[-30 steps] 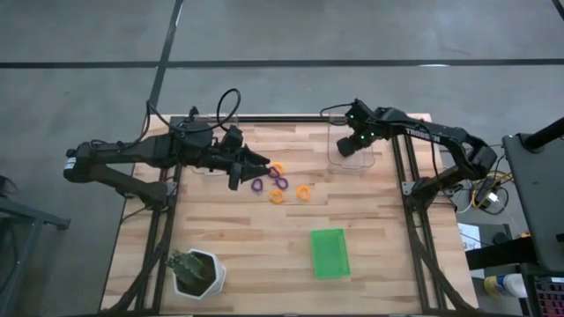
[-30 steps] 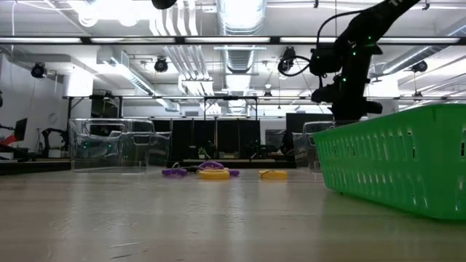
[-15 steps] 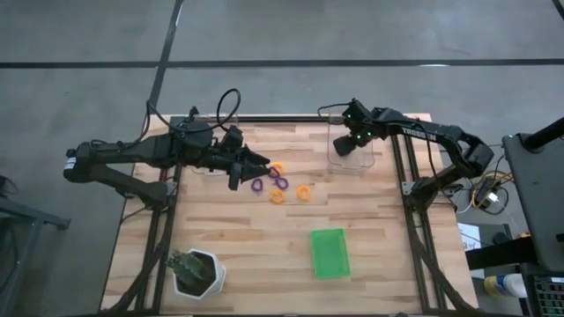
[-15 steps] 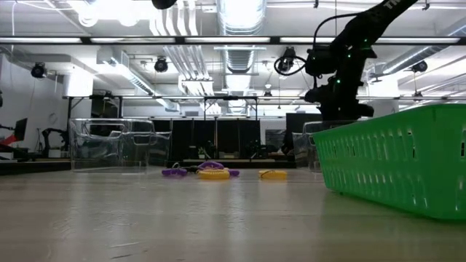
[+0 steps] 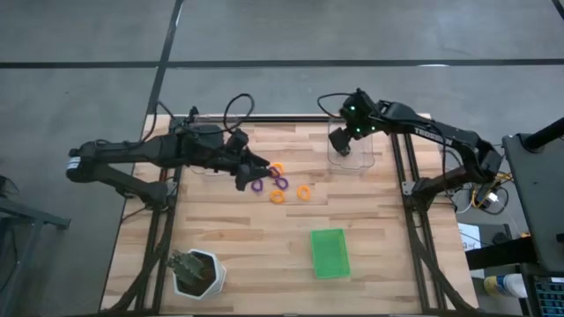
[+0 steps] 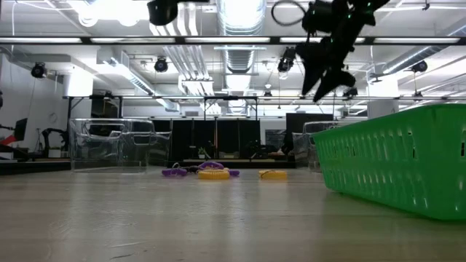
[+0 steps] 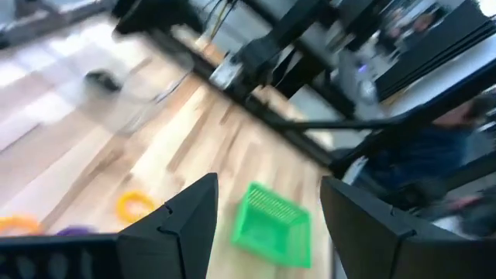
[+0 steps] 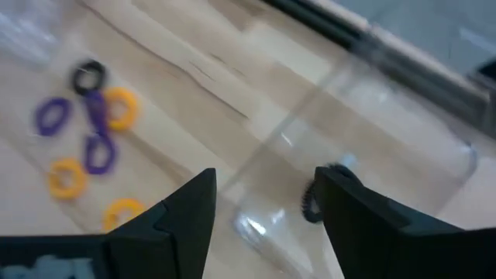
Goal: Sort spring keychains
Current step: Put the black spring keychain into the right transparent bin
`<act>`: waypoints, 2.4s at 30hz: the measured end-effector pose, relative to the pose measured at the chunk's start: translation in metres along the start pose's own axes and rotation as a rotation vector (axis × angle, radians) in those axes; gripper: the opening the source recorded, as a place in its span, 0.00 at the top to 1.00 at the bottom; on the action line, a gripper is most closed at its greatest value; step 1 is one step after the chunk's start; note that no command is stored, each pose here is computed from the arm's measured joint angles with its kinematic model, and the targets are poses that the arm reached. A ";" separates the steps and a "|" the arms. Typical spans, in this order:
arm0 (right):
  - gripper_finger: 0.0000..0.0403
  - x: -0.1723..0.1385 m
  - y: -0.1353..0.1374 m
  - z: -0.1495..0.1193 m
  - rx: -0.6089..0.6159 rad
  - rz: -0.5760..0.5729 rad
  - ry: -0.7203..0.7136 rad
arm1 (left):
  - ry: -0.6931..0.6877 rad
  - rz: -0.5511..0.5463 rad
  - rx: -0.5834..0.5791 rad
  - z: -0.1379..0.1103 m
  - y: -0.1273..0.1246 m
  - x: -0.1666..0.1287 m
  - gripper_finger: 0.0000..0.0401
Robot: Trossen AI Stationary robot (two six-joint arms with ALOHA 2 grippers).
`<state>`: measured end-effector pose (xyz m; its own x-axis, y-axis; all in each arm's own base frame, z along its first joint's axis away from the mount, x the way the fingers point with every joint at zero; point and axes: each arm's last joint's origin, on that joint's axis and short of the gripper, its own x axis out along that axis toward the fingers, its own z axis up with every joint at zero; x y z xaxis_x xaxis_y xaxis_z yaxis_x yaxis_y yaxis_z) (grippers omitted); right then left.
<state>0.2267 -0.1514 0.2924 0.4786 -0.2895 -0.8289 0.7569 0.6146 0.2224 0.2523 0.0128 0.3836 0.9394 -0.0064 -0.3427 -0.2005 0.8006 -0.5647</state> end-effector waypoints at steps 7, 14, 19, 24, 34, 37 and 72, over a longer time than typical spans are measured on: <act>0.47 -0.035 0.024 -0.002 -0.049 0.095 -0.097 | 0.165 0.170 0.052 -0.011 0.031 0.028 0.45; 0.47 -0.058 0.038 -0.009 -0.040 0.167 -0.148 | 0.329 0.352 0.031 -0.018 0.073 0.050 0.45; 0.47 -0.065 0.046 -0.015 -0.069 0.201 -0.154 | 0.418 0.428 0.046 -0.024 0.103 0.077 0.45; 0.47 -0.066 0.054 -0.020 -0.079 0.225 -0.141 | 0.571 0.506 0.085 -0.041 0.133 0.101 0.45; 0.47 -0.067 0.062 -0.025 -0.064 0.252 -0.126 | 0.728 0.622 0.163 -0.066 0.170 0.130 0.45; 0.47 -0.068 0.064 -0.026 -0.066 0.260 -0.124 | 0.768 0.624 0.186 -0.073 0.176 0.137 0.45; 0.47 -0.069 0.067 -0.023 -0.073 0.286 -0.160 | 0.765 0.612 0.211 -0.015 0.147 0.147 1.00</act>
<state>0.2341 -0.0729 0.3526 0.7353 -0.2053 -0.6459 0.5505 0.7369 0.3924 0.3569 0.1206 0.2390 0.2449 0.1177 -0.9624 -0.4661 0.8847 -0.0104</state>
